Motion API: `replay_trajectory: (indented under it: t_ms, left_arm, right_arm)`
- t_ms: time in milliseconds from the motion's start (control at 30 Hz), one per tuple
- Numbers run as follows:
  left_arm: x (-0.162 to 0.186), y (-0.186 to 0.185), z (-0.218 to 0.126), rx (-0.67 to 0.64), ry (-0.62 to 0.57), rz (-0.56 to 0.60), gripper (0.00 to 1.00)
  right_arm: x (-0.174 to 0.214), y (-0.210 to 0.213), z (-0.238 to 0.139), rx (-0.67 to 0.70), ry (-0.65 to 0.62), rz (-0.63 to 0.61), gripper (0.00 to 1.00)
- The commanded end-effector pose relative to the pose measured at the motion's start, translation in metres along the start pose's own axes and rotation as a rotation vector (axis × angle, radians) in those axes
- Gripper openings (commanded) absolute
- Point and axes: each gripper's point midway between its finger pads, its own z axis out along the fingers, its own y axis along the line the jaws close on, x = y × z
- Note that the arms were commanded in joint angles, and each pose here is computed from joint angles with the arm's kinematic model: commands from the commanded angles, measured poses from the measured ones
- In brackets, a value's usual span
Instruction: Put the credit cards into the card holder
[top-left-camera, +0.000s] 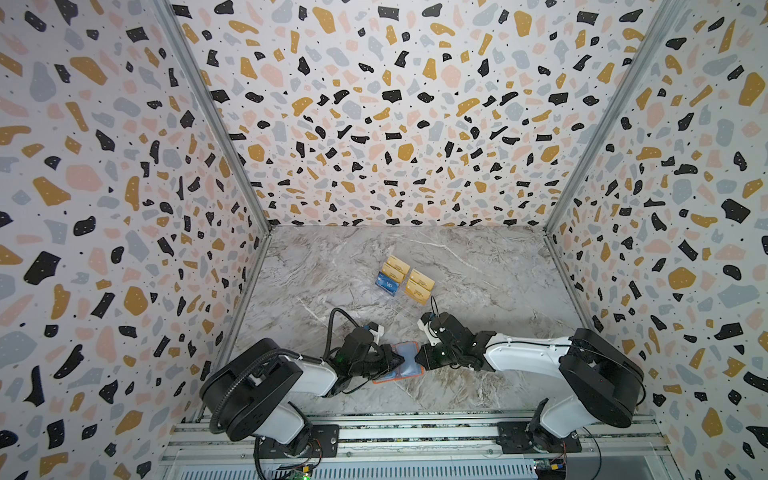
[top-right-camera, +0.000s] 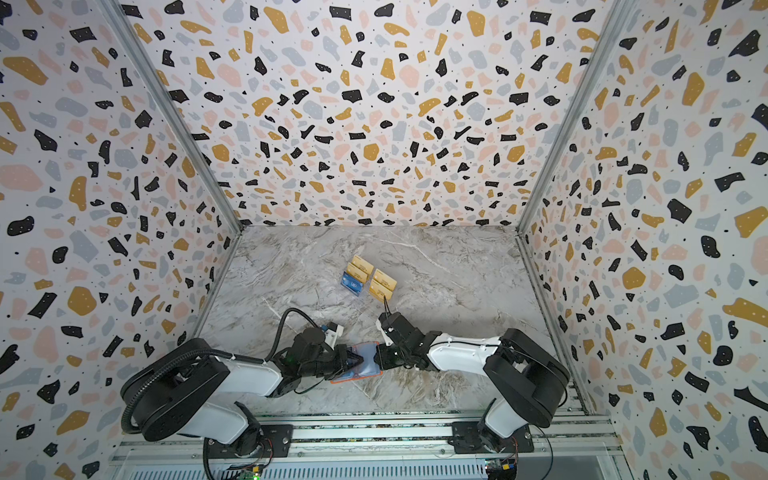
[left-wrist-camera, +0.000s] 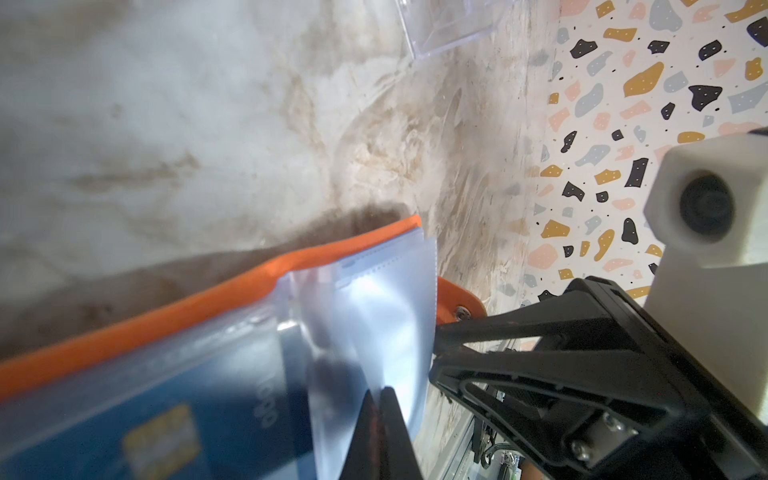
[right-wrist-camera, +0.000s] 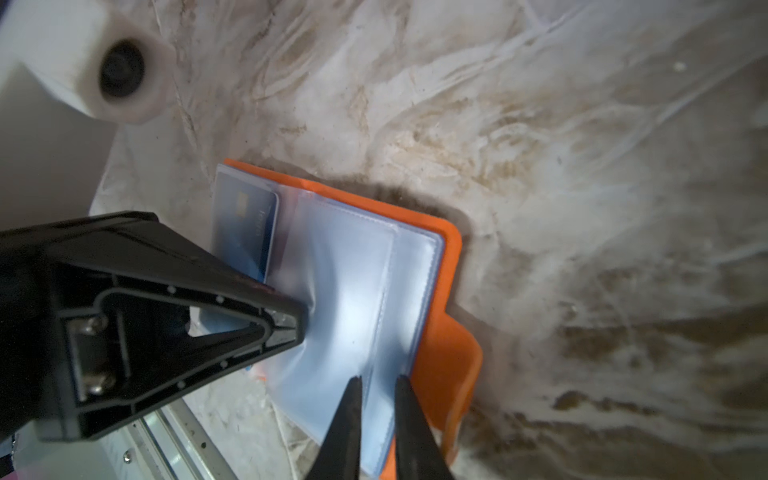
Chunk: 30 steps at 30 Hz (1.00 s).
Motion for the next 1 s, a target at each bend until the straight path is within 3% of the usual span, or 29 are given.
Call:
replay_trajectory:
  t_ms: [0, 967]
  left_arm:
    - [-0.002, -0.004, -0.004, 0.014, -0.013, 0.040, 0.00]
    - [0.005, -0.001, -0.016, 0.023, -0.006, 0.079, 0.00]
  right_arm:
    - [-0.009, 0.010, -0.006, -0.022, -0.015, 0.014, 0.17]
    - [-0.021, 0.019, -0.005, -0.084, -0.031, 0.016, 0.18]
